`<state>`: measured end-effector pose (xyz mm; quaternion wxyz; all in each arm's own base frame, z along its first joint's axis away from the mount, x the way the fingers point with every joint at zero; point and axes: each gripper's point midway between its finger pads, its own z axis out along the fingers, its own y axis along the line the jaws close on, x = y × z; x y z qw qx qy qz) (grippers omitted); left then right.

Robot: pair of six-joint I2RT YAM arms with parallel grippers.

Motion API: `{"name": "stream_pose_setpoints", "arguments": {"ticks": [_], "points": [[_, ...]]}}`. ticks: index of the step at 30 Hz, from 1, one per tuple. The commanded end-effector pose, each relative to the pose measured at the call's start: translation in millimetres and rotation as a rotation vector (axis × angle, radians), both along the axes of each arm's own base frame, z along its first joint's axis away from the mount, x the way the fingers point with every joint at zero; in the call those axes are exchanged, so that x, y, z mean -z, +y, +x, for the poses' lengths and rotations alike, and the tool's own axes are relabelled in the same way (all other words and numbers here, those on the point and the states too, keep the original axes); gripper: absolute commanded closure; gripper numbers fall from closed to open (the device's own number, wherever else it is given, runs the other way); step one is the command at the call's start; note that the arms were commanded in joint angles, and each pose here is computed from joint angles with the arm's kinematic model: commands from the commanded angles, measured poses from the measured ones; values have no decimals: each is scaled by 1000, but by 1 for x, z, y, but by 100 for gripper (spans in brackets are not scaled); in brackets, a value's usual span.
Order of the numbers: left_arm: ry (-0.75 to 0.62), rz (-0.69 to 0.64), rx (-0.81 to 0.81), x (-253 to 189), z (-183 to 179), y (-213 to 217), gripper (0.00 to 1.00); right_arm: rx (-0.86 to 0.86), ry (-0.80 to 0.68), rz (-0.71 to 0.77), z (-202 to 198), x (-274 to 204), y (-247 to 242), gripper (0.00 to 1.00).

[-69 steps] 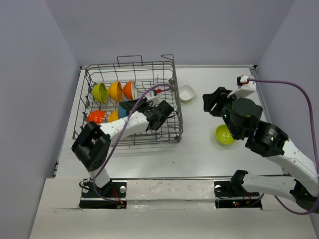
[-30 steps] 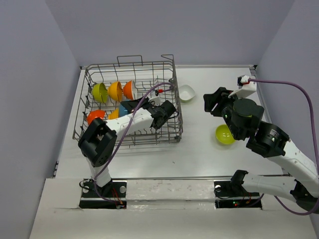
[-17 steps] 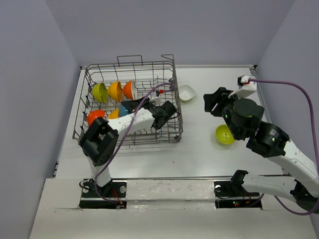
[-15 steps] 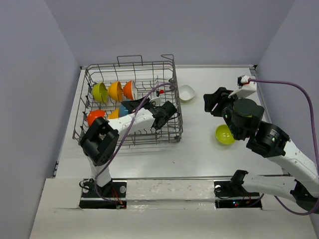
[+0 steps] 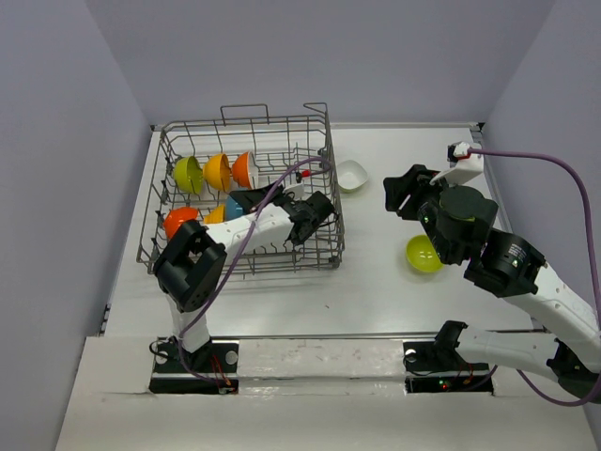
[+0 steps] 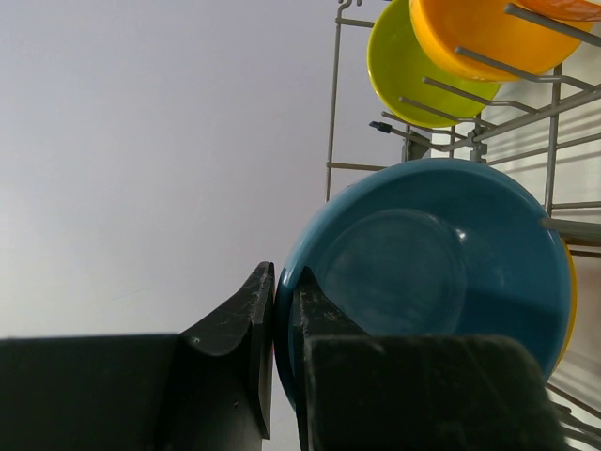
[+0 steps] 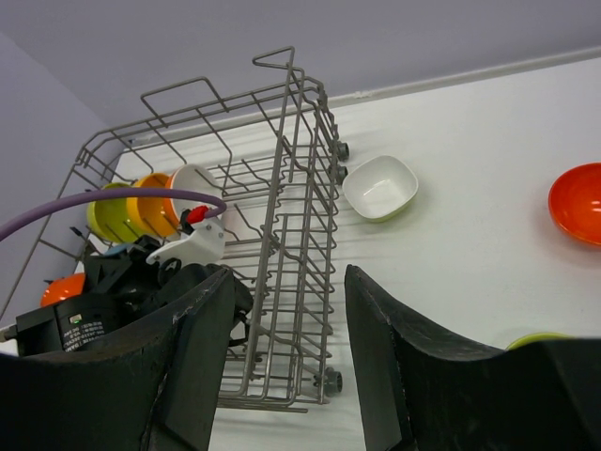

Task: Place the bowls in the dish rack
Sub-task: Insert the bowl into the dish rack.

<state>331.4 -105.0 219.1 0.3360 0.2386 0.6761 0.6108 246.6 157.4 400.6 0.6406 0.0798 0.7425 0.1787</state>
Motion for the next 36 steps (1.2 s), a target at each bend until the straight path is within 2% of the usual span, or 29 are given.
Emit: {"name": "stream_pose_setpoints", "arguments": {"ticks": [1,17,18,21,24,36], "points": [[-7,-103,19,20,7,-14,99,24,-44,37,-1,-15,-7,44],[-1,-89,28,24,7,-19,82,30,-48,38,-3,-16,-11,44],[1,-91,28,24,7,-19,76,30,-47,39,-3,-15,-11,44],[2,-90,29,25,6,-19,74,32,-49,41,-3,-16,-12,44],[3,-90,31,25,6,-20,67,32,-49,41,-3,-15,-12,44],[18,-98,33,28,6,-20,55,33,-49,39,-3,-15,-13,44]]}}
